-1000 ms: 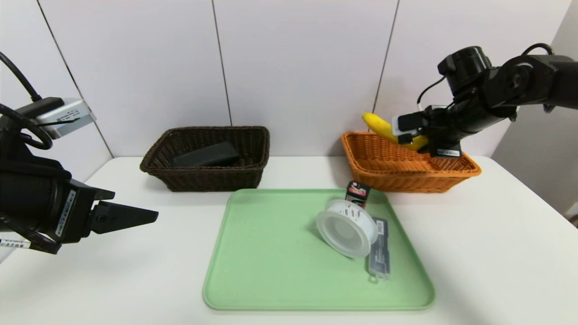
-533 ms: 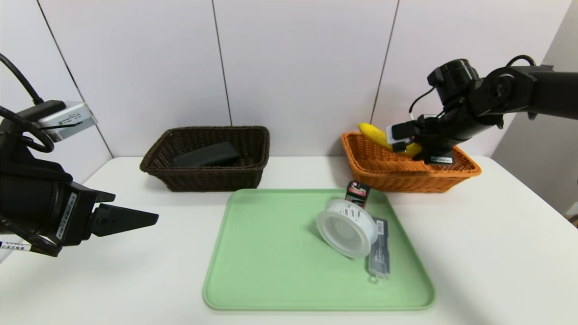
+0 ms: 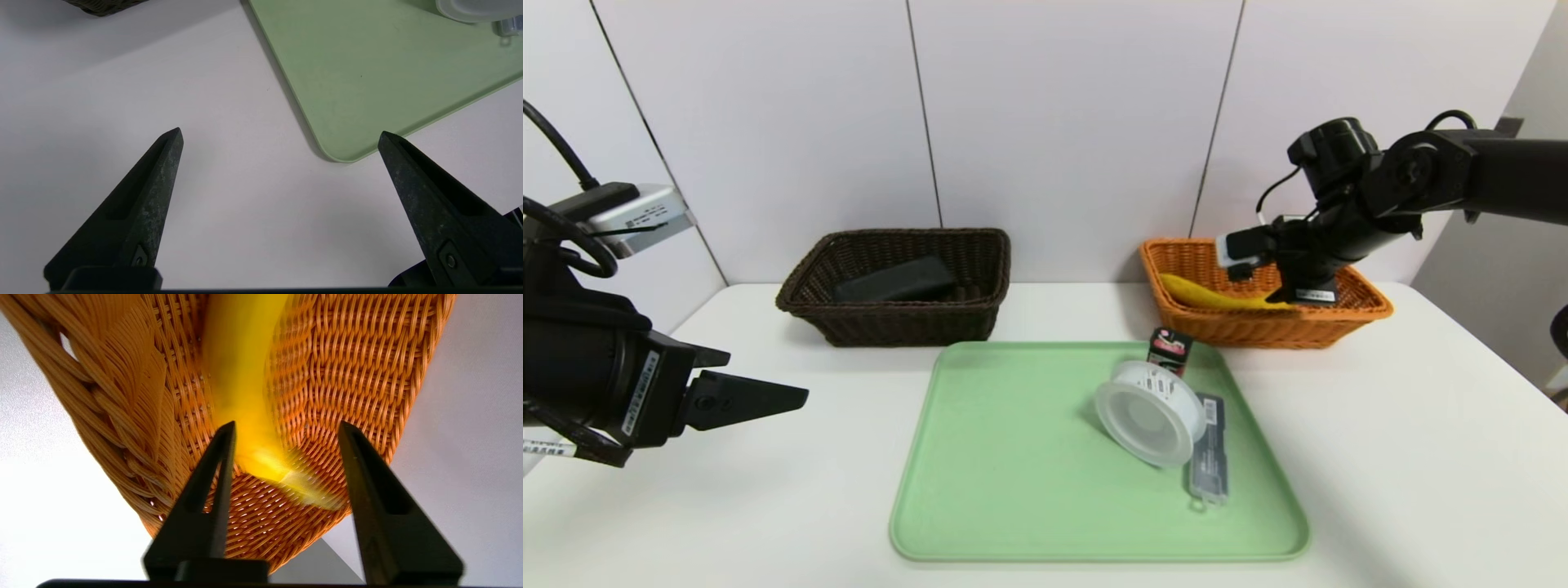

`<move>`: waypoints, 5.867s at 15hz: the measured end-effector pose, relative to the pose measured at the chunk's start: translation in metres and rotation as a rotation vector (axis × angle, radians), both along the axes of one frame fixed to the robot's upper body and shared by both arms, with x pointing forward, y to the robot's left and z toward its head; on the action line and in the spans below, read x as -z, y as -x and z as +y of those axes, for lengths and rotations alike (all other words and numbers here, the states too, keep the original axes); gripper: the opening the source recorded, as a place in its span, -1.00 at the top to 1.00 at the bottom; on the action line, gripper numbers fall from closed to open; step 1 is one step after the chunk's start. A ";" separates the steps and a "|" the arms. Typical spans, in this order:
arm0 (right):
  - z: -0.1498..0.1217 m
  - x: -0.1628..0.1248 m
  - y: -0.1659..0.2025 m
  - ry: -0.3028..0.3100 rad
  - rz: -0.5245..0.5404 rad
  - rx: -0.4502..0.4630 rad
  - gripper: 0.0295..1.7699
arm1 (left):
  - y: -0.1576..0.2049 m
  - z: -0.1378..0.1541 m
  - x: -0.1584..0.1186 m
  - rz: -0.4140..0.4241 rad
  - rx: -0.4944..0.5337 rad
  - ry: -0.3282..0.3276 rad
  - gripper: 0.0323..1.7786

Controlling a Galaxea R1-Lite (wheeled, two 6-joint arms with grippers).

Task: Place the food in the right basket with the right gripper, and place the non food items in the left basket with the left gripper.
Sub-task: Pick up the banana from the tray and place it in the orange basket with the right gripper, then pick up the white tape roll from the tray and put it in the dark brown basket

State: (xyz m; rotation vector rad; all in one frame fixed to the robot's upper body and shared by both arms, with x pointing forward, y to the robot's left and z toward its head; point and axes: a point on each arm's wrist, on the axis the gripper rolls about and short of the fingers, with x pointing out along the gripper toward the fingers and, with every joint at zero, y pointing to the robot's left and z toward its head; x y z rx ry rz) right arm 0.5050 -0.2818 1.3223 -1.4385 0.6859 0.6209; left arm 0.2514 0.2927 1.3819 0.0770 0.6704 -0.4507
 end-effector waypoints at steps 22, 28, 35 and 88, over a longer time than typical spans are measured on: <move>0.011 -0.105 0.135 -0.912 0.038 0.772 -0.88 | -0.017 -0.021 -0.019 -0.221 0.093 0.087 -0.90; 0.012 -0.103 0.178 -1.041 0.106 0.901 -0.91 | -0.056 -0.084 -0.045 -0.357 0.335 0.182 -0.90; -0.011 -0.100 0.191 -1.058 0.079 0.998 -0.91 | -0.085 -0.175 -0.044 -0.401 0.643 0.054 -0.90; -0.048 -0.040 0.195 -1.085 0.282 1.140 -0.92 | -0.136 -0.280 0.085 -0.323 1.180 -0.443 -0.90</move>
